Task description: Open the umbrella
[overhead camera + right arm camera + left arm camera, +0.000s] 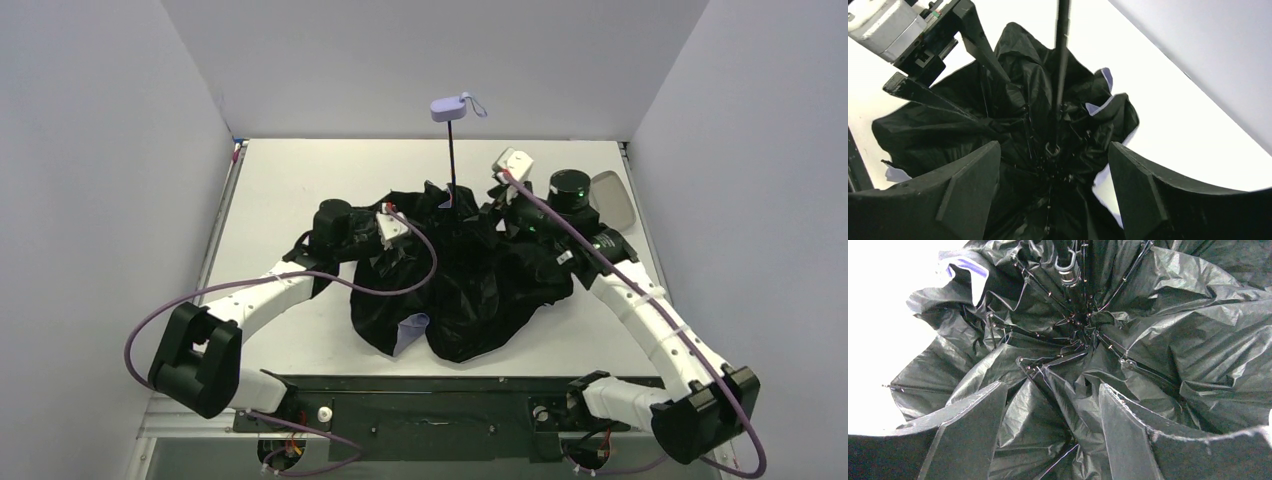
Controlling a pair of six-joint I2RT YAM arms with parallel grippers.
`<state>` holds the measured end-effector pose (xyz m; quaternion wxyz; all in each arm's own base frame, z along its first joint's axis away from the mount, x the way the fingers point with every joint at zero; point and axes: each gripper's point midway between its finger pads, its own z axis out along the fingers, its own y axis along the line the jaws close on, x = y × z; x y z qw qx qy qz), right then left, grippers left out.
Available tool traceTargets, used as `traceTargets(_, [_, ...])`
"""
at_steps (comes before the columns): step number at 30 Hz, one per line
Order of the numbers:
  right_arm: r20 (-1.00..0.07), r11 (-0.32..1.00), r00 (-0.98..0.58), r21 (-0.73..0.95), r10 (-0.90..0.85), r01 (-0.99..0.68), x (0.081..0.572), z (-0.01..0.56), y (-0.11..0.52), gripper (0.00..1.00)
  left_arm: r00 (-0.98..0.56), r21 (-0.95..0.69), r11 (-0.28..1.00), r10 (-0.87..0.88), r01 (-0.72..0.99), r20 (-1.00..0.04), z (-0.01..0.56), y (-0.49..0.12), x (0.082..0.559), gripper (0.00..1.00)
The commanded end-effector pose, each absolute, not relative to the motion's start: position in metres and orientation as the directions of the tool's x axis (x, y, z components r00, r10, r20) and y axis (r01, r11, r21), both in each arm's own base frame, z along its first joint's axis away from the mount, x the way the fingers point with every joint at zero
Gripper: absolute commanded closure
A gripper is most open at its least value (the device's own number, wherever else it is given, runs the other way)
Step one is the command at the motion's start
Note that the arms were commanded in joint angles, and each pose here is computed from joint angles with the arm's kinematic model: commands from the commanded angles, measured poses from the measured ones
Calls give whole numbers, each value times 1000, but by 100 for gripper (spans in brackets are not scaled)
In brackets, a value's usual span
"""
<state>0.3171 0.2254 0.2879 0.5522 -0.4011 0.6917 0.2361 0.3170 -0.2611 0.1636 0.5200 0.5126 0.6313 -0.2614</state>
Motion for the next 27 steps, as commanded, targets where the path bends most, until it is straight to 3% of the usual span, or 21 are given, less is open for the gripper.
traceTargets(1, [-959,688,-209,19,-193,-725,310,291,189,29,-6,137,442,308,886,-951,183,-263,333,36])
traceTargets(4, [-949,752,-300,124,-102,-648,316,287,172,43,-148,1,541,231,841,-962,187,-260,340,37])
traceTargets(5, [-931,771,-363,201,-42,-605,320,283,168,55,-180,-28,575,208,817,-962,191,-257,346,38])
traceTargets(7, [-886,769,-463,313,24,-558,324,269,170,67,-296,-164,622,115,766,-948,198,-257,353,42])
traceTargets(9, [-836,745,-546,399,56,-534,325,256,177,75,-413,-300,637,31,710,-910,202,-261,356,46])
traceTargets(11, [-797,720,-600,457,69,-523,325,246,186,79,-505,-416,643,-51,644,-861,204,-268,359,45])
traceTargets(16, [-690,707,-718,551,88,-443,337,213,200,87,-658,-613,674,-245,413,-712,200,-280,367,42])
traceTargets(22, [-672,741,-737,530,71,-412,347,200,207,87,-684,-625,684,-250,376,-685,194,-293,364,45])
traceTargets(27, [-703,798,-711,422,-12,-430,351,192,206,80,-704,-609,717,-236,339,-670,175,-298,367,44])
